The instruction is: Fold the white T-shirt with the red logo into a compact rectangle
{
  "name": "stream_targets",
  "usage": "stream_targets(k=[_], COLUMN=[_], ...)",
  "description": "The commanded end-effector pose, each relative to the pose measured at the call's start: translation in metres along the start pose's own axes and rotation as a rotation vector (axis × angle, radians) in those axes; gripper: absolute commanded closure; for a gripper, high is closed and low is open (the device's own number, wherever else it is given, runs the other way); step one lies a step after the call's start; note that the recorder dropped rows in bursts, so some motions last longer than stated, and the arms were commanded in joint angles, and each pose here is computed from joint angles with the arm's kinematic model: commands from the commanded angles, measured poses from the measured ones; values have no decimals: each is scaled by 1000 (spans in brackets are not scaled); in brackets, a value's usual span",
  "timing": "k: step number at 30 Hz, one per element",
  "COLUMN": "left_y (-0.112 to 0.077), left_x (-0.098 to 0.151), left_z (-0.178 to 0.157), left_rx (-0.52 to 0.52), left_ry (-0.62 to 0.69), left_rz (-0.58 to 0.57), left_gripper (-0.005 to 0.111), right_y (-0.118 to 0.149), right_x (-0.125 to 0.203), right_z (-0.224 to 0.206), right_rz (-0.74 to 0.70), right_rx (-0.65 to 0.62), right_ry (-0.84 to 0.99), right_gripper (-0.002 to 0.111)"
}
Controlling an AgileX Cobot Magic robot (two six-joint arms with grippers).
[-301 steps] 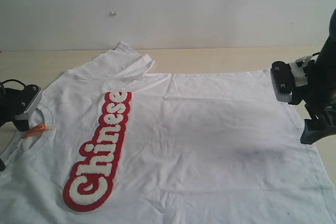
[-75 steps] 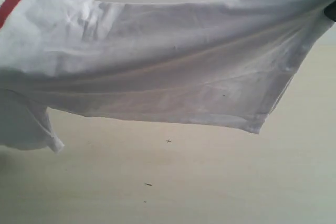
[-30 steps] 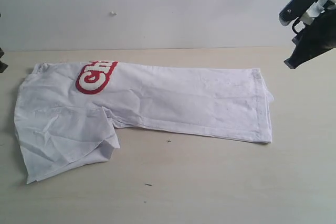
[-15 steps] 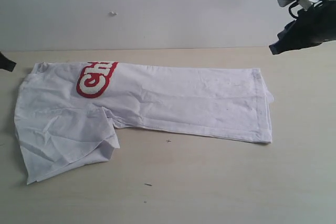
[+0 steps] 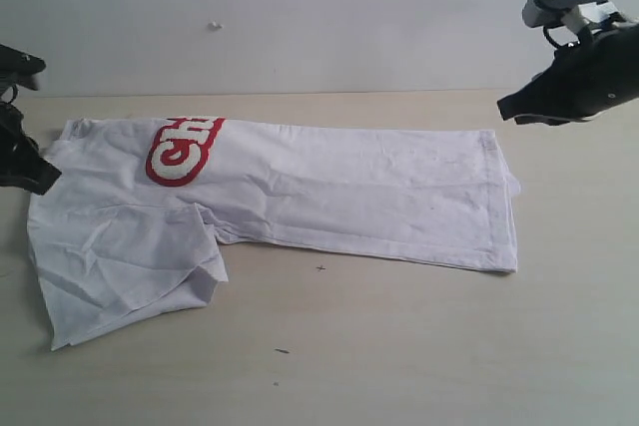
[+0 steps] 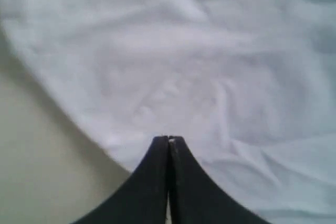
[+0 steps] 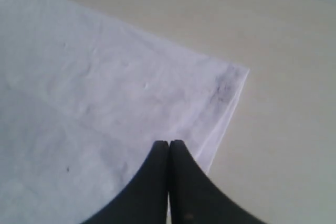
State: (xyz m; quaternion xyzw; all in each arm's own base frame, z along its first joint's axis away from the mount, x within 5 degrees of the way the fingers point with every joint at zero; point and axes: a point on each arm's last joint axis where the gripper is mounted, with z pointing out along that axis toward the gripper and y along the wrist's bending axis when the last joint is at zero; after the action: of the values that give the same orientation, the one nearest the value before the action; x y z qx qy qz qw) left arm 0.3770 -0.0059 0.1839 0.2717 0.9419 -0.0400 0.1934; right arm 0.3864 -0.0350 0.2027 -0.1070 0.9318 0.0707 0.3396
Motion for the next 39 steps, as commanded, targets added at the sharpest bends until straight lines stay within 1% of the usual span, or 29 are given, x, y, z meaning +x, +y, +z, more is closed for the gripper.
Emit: stream_targets(k=[1, 3, 5, 9, 11, 15, 18, 20, 24, 27, 30, 32, 34, 37, 39], left_y=[-24, -34, -49, -79, -91, -108, -117, -123, -126, -127, -130, -131, -132, -131, -130], left_x=[2, 9, 17, 26, 28, 29, 37, 46, 60, 69, 74, 74, 70, 62, 55], left_z=[-4, 3, 13, 29, 34, 40, 47, 52, 50, 44, 38, 36, 32, 23, 15], left_rx=[211, 242, 255, 242, 232, 230, 256, 283, 280, 299, 339, 345, 347, 315, 282], left_ry=[20, 45, 81, 132, 153, 175, 228, 289, 432, 549, 624, 624, 586, 505, 428], left_rz=[27, 22, 60, 158, 183, 196, 184, 196, 217, 209, 193, 183, 172, 171, 170], left_gripper=[107, 107, 107, 107, 107, 107, 107, 107, 107, 107, 107, 107, 107, 107, 107], right_y=[-1, 1, 2, 5, 5, 7, 8, 9, 9, 9, 10, 12, 13, 13, 12], right_x=[11, 14, 14, 12, 12, 11, 10, 10, 9, 9, 9, 8, 8, 9, 9], right_z=[-3, -4, -5, -10, -12, -13, -13, -13, -13, -13, -13, -13, -13, -12, -10], right_rz=[-4, 15, 18, 21, 20, 45, 66, 68, 85, 87, 91, 113, 126, 129, 158], right_rx=[1, -15, -27, -36, -40, -57, -70, -71, -79, -80, -81, -101, -121, -121, -112], right_ry=[148, 173, 179, 176, 177, 171, 164, 163, 155, 154, 152, 149, 150, 154, 155], right_gripper=[108, 108, 108, 108, 108, 108, 108, 108, 108, 108, 108, 108, 108, 107, 102])
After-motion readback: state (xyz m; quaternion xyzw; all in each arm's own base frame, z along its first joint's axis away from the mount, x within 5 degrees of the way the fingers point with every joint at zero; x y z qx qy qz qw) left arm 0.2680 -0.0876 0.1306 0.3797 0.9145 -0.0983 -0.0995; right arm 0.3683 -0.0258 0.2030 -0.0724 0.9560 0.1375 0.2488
